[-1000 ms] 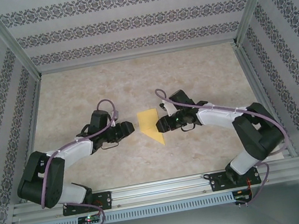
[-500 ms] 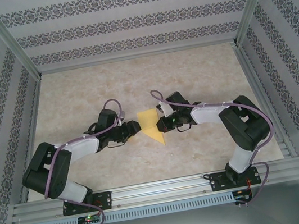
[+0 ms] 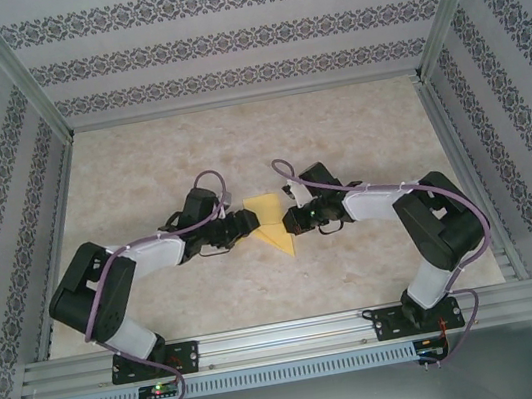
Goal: Fold a paper plane with a square sheet of paper (fold left side to right side)
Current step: Fourth fold the wing at the center of the table.
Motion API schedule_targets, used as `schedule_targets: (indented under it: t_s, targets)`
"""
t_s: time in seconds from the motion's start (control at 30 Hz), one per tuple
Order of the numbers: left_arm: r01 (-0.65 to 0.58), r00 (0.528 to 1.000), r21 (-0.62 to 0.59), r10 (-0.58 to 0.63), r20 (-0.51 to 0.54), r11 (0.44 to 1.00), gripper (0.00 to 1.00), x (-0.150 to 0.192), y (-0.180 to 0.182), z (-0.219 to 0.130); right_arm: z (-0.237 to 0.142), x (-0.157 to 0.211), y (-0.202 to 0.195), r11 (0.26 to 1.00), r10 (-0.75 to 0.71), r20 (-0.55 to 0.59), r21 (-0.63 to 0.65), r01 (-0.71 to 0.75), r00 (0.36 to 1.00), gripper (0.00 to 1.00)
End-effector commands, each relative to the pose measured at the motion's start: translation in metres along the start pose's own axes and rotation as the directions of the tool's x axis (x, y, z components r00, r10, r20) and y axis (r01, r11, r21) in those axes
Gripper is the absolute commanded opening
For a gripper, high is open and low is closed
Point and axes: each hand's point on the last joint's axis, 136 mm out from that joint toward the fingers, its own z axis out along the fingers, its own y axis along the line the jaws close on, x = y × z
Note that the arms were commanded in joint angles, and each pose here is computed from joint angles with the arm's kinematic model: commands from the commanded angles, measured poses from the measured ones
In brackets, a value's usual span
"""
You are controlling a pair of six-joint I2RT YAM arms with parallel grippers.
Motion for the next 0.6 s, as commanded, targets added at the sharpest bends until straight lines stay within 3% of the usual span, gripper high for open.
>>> schedule_targets:
  t_s: [0.0,0.23,0.43,0.57]
  targets:
    - [-0.024,1.000,0.049,0.025,-0.010,0.999,0.56,-0.003,-0.019,0.010,-0.005,-0.002,0.001,1.000,-0.017,0.020,0.000,0.017,1.000,0.00]
    - [-0.033,0.999,0.058,0.035,-0.035,0.998,0.44,-0.005,-0.026,0.027,-0.009,-0.004,0.002,1.000,-0.020,0.032,0.003,0.020,0.999,0.04]
    - [-0.032,0.999,0.071,0.034,-0.027,0.997,0.39,-0.007,-0.032,0.025,-0.036,-0.009,0.000,0.994,-0.061,0.108,0.094,0.051,0.992,0.37]
    - [-0.039,0.999,0.080,0.041,-0.019,0.996,0.39,-0.009,-0.039,0.020,-0.059,-0.001,0.004,0.973,-0.143,0.149,0.199,0.112,0.978,0.50]
